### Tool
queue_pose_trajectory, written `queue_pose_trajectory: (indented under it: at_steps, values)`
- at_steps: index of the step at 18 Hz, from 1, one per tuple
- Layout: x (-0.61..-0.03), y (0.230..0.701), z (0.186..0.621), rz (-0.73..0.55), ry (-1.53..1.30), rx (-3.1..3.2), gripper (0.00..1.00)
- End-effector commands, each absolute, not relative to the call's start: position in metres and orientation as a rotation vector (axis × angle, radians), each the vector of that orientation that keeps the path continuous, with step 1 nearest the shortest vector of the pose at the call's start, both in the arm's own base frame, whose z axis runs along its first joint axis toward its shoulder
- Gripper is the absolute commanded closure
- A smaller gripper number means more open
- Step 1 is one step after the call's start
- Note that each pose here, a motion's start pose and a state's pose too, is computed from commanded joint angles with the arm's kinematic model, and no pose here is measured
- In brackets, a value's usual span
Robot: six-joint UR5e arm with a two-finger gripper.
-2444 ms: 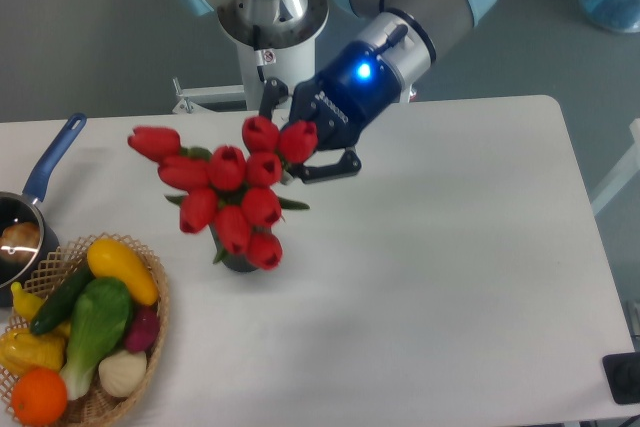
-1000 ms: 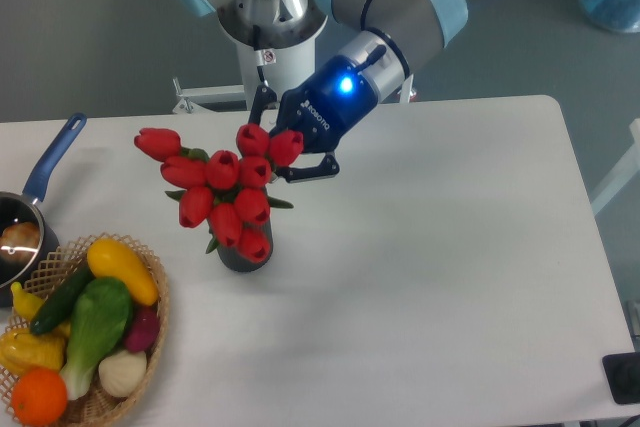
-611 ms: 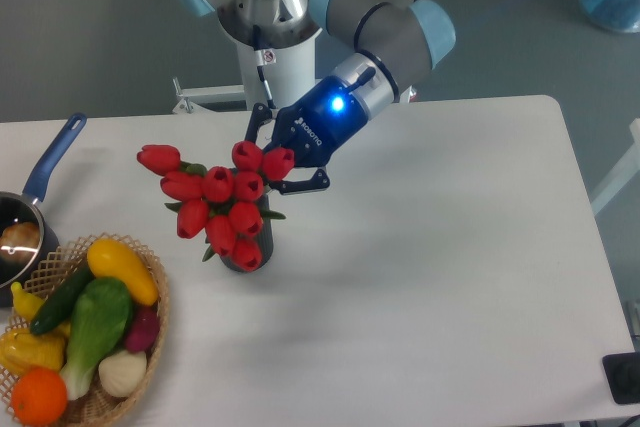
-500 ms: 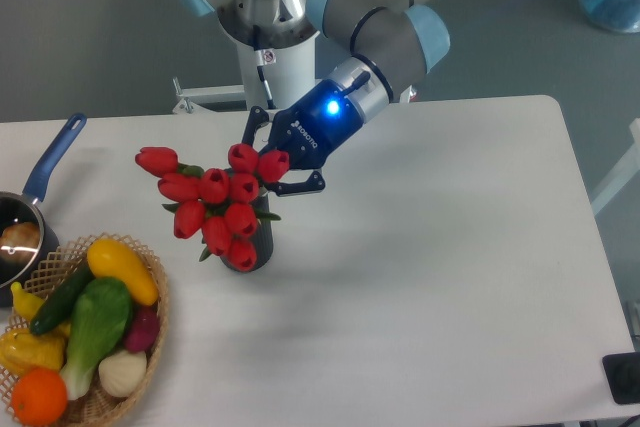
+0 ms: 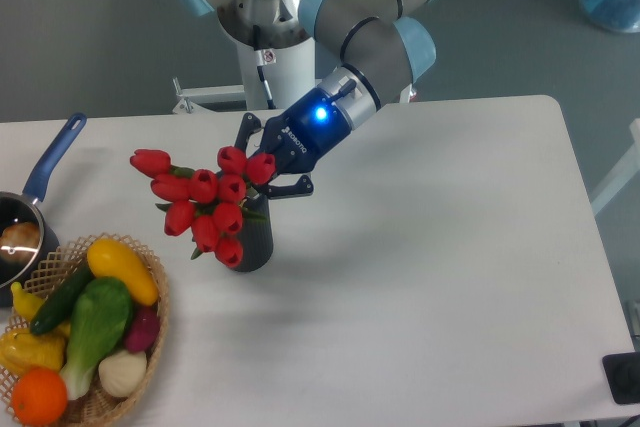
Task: Insert the flowers into the vase
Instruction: 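Lower the tulip stems down into the black vase opening, then open the gripper to release the tulips into the vase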
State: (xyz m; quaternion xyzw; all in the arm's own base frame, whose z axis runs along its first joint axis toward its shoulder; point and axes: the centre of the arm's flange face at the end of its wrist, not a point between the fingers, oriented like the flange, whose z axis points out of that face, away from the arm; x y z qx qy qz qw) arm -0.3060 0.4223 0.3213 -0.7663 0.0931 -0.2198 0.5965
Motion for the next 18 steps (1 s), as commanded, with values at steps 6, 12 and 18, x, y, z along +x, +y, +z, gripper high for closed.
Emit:
queue_pose_trajectory:
  at_steps: [6,12,18]
  values:
    - [-0.3048,0.4216,0.318,-0.499,0.232,-1.777,0.83]
    - [-0.3068,0.4202,0.318,-0.497,0.227,-1.778,0.32]
    - [-0.3079,0.4188,0.3156,-0.491,0.225,-1.796,0.0]
